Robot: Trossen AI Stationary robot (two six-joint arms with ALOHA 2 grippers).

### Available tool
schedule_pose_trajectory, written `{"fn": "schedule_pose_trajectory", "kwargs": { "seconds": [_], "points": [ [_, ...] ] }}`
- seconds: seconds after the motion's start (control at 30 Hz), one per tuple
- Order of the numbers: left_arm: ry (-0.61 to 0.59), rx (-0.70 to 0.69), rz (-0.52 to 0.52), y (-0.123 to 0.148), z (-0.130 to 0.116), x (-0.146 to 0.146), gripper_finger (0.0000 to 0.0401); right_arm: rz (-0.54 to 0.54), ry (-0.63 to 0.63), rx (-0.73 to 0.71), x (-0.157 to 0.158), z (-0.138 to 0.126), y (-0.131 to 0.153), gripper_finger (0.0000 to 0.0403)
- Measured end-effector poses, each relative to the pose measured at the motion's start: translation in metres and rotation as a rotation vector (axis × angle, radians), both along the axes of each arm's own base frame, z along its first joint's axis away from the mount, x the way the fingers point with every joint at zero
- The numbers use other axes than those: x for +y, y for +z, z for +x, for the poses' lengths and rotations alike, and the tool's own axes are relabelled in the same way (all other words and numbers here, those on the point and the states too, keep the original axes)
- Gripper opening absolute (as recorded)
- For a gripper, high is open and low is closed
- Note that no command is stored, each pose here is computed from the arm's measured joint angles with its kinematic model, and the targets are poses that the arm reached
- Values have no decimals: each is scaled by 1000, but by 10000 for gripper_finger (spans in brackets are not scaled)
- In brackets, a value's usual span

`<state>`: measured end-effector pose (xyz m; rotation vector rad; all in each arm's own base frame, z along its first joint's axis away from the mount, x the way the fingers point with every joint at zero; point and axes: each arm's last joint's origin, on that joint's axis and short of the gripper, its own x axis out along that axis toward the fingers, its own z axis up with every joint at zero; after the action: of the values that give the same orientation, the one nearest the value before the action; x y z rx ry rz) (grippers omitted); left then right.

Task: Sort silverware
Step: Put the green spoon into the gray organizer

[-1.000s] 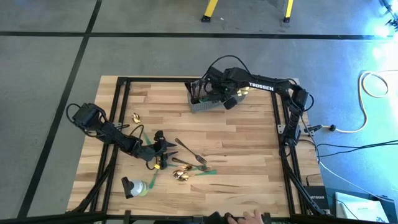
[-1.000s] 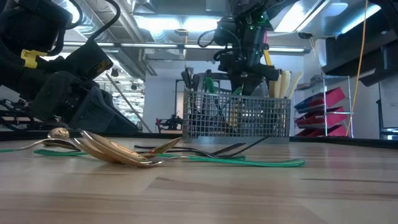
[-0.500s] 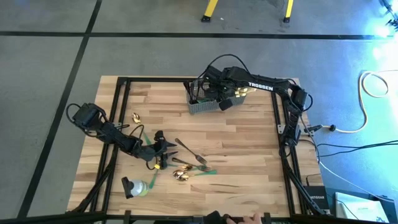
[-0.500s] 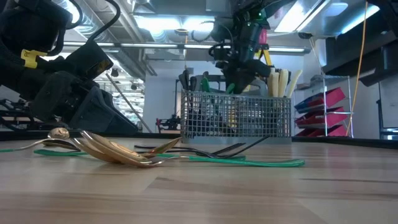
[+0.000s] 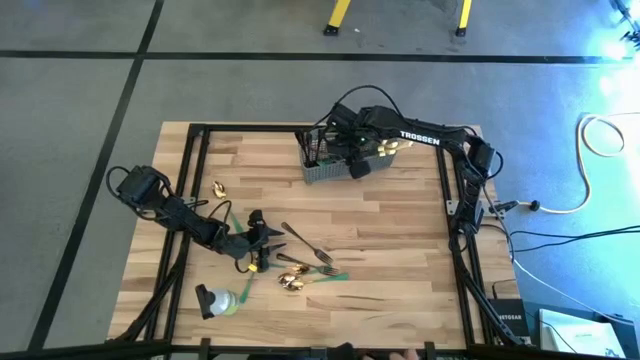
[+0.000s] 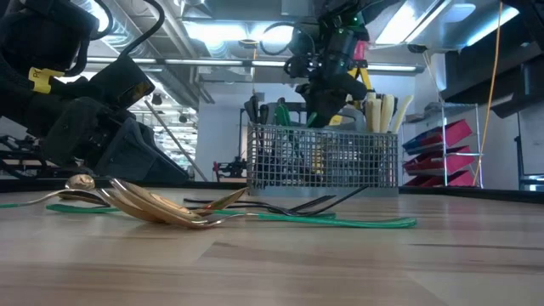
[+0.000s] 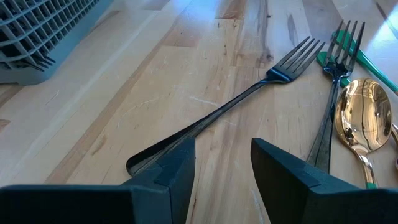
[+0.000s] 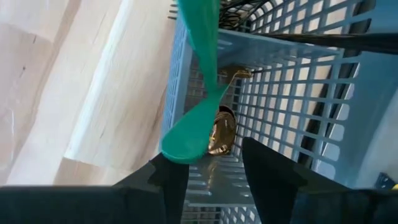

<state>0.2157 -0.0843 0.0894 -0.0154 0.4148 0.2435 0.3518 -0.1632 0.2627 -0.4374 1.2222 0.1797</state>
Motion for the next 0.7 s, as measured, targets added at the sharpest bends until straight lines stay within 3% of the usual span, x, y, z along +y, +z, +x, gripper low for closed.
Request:
{"fn": "schedule_pose_trajectory", "kwargs": {
  "seconds": [0.27, 0.7],
  "points": [
    [0, 0, 0, 0, 0, 0, 141, 16, 54, -97, -1, 7, 3, 133],
    [0, 0, 0, 0, 0, 0, 141, -39, 252, -164, -1, 12, 7, 133]
  ]
}}
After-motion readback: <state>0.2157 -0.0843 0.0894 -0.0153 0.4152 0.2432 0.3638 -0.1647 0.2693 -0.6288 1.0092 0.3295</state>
